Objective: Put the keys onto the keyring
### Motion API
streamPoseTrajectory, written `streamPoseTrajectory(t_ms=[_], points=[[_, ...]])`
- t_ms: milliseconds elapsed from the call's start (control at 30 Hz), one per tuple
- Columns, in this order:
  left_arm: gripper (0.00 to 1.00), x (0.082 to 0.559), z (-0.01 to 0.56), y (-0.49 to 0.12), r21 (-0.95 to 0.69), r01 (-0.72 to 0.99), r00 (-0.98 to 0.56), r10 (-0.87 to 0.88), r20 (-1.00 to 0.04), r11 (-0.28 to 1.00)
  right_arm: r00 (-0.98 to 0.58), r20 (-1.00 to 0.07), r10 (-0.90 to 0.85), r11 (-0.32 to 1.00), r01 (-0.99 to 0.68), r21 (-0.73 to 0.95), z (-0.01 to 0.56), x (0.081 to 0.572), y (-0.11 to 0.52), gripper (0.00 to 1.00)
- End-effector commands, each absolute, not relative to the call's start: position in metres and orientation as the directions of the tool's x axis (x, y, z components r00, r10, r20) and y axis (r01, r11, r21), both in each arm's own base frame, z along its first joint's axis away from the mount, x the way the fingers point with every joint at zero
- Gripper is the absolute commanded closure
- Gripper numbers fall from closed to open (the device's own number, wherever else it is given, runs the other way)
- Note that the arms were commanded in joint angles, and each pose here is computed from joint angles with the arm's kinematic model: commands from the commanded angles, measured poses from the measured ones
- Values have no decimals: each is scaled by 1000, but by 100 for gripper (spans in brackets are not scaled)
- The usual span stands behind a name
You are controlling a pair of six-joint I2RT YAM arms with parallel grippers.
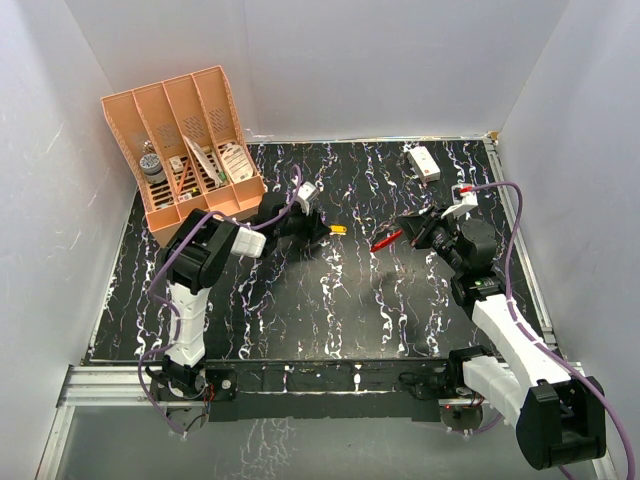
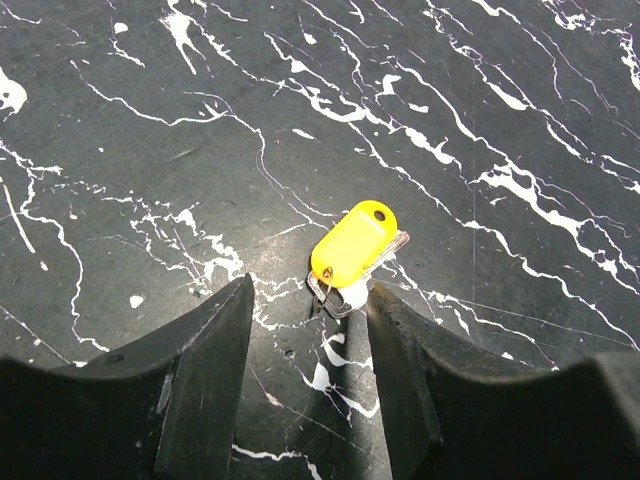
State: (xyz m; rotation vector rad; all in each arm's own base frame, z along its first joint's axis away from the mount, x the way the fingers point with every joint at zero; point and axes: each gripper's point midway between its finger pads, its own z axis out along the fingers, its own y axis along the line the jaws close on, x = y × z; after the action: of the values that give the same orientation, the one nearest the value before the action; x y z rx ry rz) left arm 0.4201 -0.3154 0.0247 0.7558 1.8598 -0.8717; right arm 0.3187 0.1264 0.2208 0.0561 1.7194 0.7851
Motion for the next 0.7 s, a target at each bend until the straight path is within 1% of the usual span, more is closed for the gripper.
streamPoseTrajectory(t_ms=[0, 100, 300, 667], points=[[53, 410, 9, -322, -266, 809, -410, 180, -894, 525, -222, -871, 438, 766, -415, 490, 249, 324, 126, 100], [55, 410, 8, -322, -266, 808, -411, 180, -894, 526, -223, -871, 437, 766, -416, 490, 248, 324, 126, 100], [62, 412, 8, -322, -265, 805, -414, 182, -892, 531, -224, -871, 437, 766, -415, 491, 248, 325, 125, 100], [69, 412, 7, -323, -267, 806, -412, 177, -894, 528, -223, -870, 439, 766, -413, 492, 247, 326, 125, 100]])
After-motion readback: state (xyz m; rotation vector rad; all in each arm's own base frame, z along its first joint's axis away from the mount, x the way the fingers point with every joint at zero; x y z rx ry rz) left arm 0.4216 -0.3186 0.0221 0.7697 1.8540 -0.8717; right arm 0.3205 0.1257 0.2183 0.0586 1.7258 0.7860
